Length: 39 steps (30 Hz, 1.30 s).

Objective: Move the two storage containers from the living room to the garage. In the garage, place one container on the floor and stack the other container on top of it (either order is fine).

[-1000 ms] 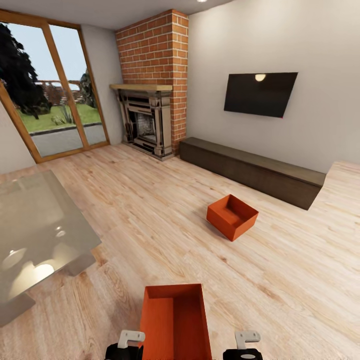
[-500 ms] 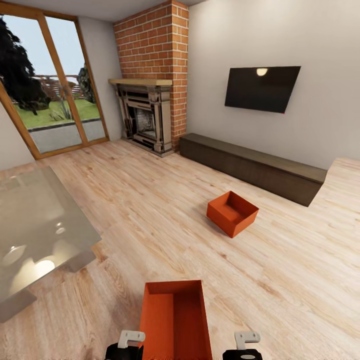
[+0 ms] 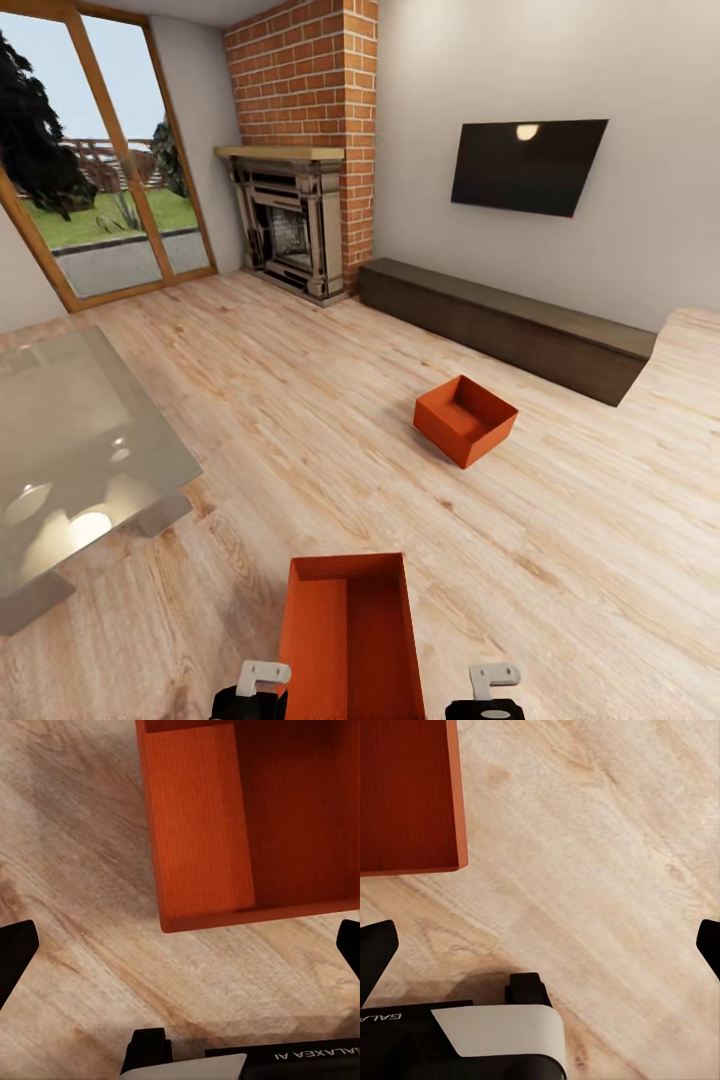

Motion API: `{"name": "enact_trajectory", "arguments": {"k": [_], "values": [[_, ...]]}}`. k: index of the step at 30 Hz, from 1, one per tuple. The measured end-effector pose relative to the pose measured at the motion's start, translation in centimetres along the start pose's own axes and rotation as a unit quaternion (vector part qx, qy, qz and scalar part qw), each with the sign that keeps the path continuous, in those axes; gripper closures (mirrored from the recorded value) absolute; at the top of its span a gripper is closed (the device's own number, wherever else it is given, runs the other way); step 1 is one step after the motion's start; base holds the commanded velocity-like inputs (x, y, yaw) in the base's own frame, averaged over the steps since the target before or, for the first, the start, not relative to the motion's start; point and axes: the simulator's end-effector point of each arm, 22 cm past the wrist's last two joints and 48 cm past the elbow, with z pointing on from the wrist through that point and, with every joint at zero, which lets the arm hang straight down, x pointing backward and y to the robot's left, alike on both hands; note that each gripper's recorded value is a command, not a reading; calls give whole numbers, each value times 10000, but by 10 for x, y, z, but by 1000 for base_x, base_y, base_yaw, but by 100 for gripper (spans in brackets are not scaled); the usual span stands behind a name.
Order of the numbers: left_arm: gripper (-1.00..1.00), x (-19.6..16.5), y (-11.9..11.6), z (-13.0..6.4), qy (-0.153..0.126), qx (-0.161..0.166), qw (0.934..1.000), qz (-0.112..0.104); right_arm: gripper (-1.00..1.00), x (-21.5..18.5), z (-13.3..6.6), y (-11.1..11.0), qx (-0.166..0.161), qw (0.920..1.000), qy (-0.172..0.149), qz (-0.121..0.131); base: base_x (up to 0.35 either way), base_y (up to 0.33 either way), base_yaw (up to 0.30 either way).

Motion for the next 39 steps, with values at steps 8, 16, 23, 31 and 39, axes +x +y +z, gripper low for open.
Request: {"name": "enact_trajectory", "arguments": {"k": [8,16,23,31,39], "values": [[-100,6,0,2,65,8,10000,-7,-100,5,2,1,-3,10000,64,-11,0,0,0],[-100,12,-1,4,129,13,9999,-11,-100,11,5,1,-6,9999,127,-21,0,0,0],[-100,17,-1,5,185,15,9998,-8,-100,16,7,2,-9,9998,183,-30,0,0,0],[-100,22,0,7,242,4,9997,-39,-100,21,9,3,-12,9997,246,-41,0,0,0],[-100,21,11,10,254,-101,9991,-315,-100,27,11,3,-6,9995,309,-54,0,0,0]]}}
